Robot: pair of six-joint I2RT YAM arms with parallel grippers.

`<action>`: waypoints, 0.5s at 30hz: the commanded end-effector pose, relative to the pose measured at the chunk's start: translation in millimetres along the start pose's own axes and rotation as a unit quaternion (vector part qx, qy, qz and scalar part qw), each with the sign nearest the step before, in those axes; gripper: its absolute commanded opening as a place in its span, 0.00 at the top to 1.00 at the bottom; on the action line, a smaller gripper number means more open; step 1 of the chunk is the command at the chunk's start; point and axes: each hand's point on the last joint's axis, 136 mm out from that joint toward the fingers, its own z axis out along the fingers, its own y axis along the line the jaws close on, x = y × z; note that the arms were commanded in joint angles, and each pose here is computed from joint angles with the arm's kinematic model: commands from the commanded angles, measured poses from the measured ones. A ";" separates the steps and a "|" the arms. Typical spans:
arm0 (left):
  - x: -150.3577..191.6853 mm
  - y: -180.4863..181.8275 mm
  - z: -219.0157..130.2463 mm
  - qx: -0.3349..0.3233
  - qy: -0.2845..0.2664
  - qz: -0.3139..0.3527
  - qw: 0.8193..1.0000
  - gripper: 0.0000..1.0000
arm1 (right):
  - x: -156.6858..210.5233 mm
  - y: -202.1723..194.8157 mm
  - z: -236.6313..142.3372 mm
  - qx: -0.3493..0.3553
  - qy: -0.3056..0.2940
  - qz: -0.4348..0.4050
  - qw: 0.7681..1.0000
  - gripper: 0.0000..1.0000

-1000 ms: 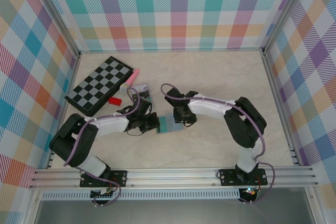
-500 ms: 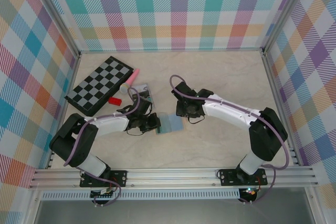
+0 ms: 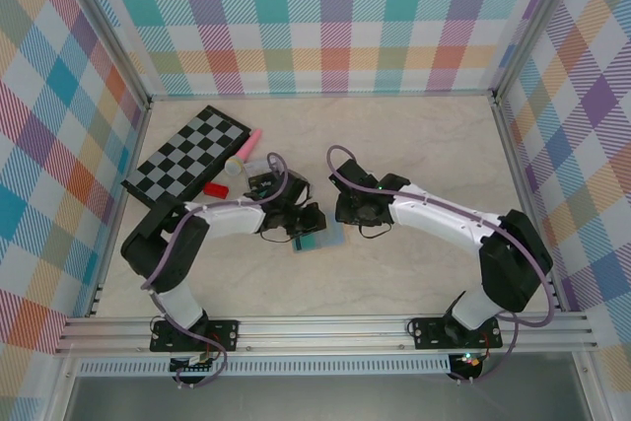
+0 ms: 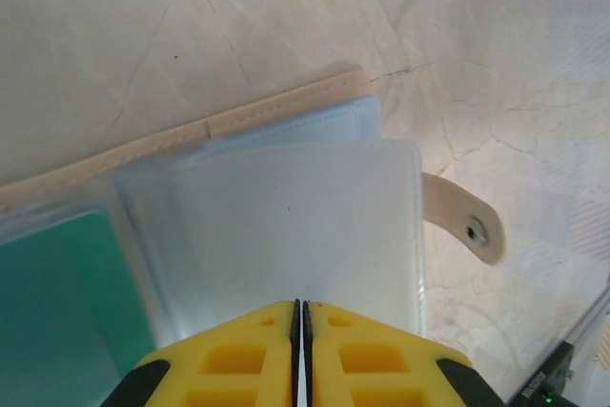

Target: Take the credit cards out of the card holder

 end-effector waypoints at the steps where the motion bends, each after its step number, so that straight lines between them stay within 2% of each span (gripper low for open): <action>1: 4.0 3.8 13.4 -0.014 0.011 0.001 1.000 0.89 | -2.5 -7.4 -4.5 0.000 -0.012 0.016 1.000 0.57; 7: 5.9 9.6 19.9 -0.034 0.017 -0.008 0.999 0.90 | 0.6 -8.1 -3.2 -0.004 -0.008 0.017 1.000 0.56; 13: 1.6 -7.7 -8.8 -0.018 -0.006 0.008 1.000 0.88 | 5.0 11.1 1.5 -0.046 0.014 -0.007 0.999 0.58; 15: -1.3 -10.1 -22.2 -0.019 -0.020 0.011 1.000 0.86 | 8.3 24.6 4.7 -0.076 0.030 -0.020 0.996 0.61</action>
